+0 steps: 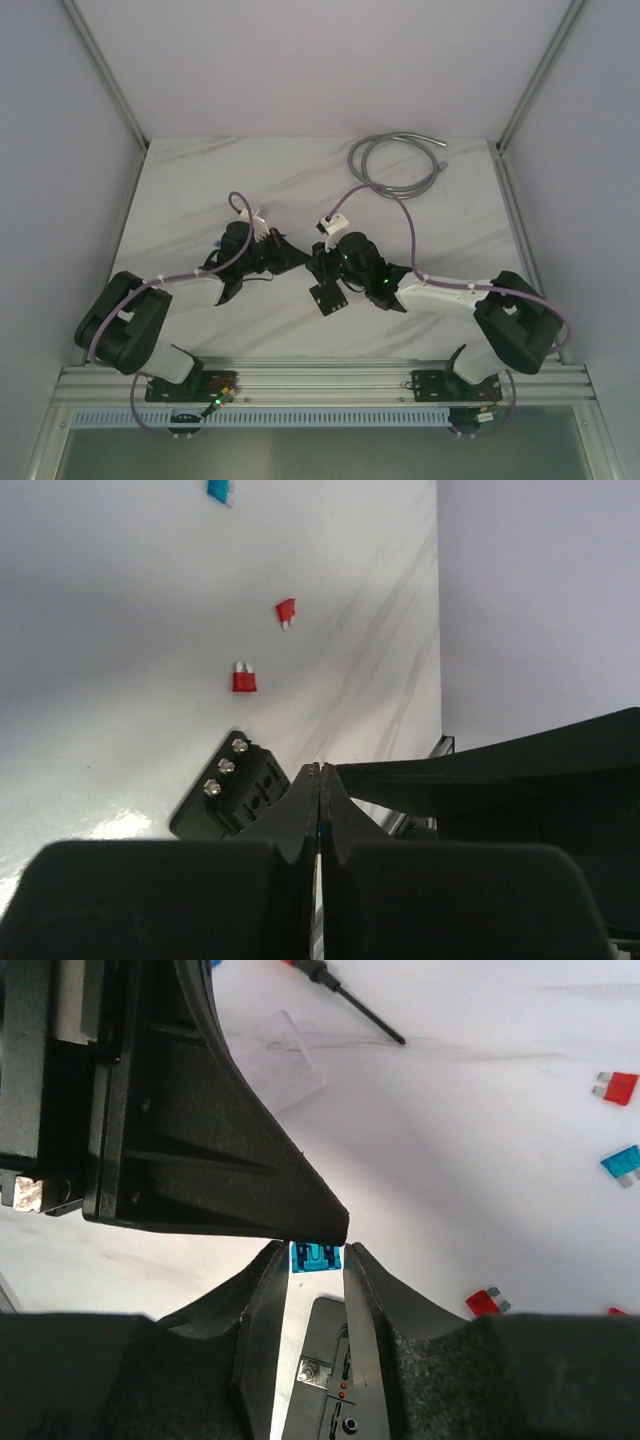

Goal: Snap on the fuse box
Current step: Pick up the fuse from the center of the board.

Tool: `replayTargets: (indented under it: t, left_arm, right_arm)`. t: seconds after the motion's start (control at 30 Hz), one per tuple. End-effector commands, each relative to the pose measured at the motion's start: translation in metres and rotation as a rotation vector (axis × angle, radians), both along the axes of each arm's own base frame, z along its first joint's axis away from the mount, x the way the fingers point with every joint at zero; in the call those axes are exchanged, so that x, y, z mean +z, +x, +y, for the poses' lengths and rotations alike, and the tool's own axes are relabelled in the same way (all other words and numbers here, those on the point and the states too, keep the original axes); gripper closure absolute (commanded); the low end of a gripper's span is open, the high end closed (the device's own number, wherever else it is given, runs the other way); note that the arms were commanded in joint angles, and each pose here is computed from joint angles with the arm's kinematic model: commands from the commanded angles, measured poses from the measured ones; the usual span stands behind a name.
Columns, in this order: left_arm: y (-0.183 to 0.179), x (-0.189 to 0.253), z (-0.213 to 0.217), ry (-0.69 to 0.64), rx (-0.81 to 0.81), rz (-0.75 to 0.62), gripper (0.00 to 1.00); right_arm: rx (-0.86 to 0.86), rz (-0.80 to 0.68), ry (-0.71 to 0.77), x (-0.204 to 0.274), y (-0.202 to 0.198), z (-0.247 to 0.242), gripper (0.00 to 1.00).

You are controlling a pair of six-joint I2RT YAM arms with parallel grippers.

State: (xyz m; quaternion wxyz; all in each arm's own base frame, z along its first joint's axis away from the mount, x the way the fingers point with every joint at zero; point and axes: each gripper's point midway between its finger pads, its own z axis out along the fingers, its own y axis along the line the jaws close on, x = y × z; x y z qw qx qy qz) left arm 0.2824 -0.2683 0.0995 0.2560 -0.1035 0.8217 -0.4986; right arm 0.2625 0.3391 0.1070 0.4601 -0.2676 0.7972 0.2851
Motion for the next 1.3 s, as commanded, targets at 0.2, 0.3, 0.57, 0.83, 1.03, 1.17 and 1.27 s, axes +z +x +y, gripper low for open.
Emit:
replayTargets:
  t: [0.2, 0.3, 0.57, 0.83, 1.03, 1.17, 1.27]
  left_arm:
    - [0.005, 0.065, 0.008, -0.140, 0.130, -0.167, 1.00]
    - [0.002, 0.085, 0.010, -0.200, 0.173, -0.212, 1.00]
    - [-0.014, 0.142, 0.014, -0.372, 0.279, -0.328, 1.00]
    - [-0.027, 0.167, 0.010, -0.455, 0.319, -0.359, 1.00]
    - [-0.032, 0.172, -0.001, -0.499, 0.291, -0.347, 1.00]
    - [-0.036, 0.175, -0.008, -0.530, 0.271, -0.338, 1.00]
    - [-0.038, 0.175, -0.014, -0.533, 0.257, -0.330, 1.00]
  right_arm:
    - [-0.170, 0.028, 0.379, 0.076, 0.000, -0.015, 0.47]
    - [-0.194, 0.082, 0.532, 0.094, -0.002, -0.024, 0.48]
    - [-0.116, 0.167, 0.838, 0.127, -0.024, -0.027, 0.50]
    - [-0.015, 0.133, 0.970, 0.158, -0.040, -0.028, 0.53]
    - [-0.004, 0.120, 0.985, 0.163, -0.041, -0.029, 0.55]
    - [0.002, 0.119, 0.983, 0.163, -0.040, -0.027, 0.59]
    - [0.008, 0.115, 0.988, 0.165, -0.040, -0.027, 0.61]
